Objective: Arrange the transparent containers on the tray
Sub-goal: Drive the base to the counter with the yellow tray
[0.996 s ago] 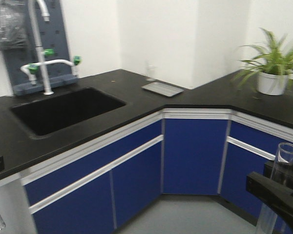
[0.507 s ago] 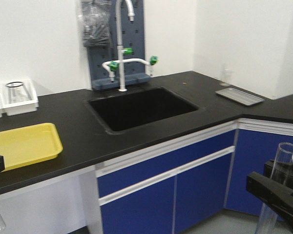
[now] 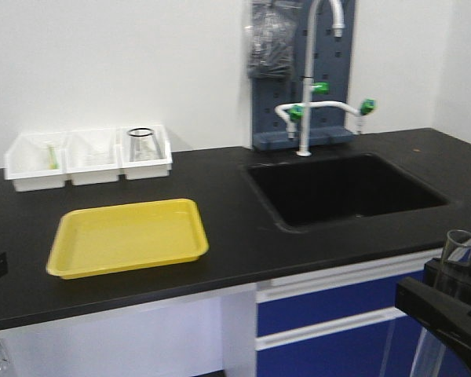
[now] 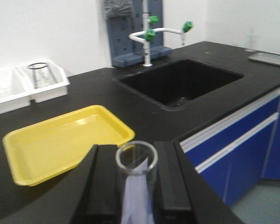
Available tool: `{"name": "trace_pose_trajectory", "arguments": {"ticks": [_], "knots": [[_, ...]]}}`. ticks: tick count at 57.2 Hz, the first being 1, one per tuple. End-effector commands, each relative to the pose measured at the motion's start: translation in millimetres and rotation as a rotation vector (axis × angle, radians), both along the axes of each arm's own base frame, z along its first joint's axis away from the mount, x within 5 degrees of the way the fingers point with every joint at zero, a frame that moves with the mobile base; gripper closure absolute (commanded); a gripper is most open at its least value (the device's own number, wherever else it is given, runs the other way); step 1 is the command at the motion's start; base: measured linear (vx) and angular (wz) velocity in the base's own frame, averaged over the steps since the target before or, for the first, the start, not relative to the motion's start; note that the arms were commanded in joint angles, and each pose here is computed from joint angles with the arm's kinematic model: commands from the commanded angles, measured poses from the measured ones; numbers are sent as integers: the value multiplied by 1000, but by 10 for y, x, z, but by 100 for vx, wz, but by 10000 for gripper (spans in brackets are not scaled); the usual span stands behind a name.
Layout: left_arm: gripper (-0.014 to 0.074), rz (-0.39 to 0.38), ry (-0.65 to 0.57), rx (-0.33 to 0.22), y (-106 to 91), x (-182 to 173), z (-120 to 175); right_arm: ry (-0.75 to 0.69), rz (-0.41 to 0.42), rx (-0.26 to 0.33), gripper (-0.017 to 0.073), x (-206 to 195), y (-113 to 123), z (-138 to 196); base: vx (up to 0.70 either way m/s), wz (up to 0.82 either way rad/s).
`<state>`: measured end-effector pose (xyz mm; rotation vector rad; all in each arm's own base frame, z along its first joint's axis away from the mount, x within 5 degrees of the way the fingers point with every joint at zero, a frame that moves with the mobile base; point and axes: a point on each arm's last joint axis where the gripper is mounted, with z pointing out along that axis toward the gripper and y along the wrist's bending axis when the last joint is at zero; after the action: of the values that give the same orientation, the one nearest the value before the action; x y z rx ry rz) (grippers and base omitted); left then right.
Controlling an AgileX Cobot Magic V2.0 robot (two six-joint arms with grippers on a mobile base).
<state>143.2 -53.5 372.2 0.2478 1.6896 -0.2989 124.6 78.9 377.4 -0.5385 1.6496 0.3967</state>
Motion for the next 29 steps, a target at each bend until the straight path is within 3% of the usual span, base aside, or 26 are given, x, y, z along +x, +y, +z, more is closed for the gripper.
{"name": "trace_pose_trajectory", "arguments": {"ticks": [1,29], "knots": [[480,-15,-103,-51,-9,-24,172,-110,-20,53,466,-5,-29,188,16,47],[480,-15,-103,-51,-9,-24,172,-110,-20,53,466,-5,-29,188,19,29]]}}
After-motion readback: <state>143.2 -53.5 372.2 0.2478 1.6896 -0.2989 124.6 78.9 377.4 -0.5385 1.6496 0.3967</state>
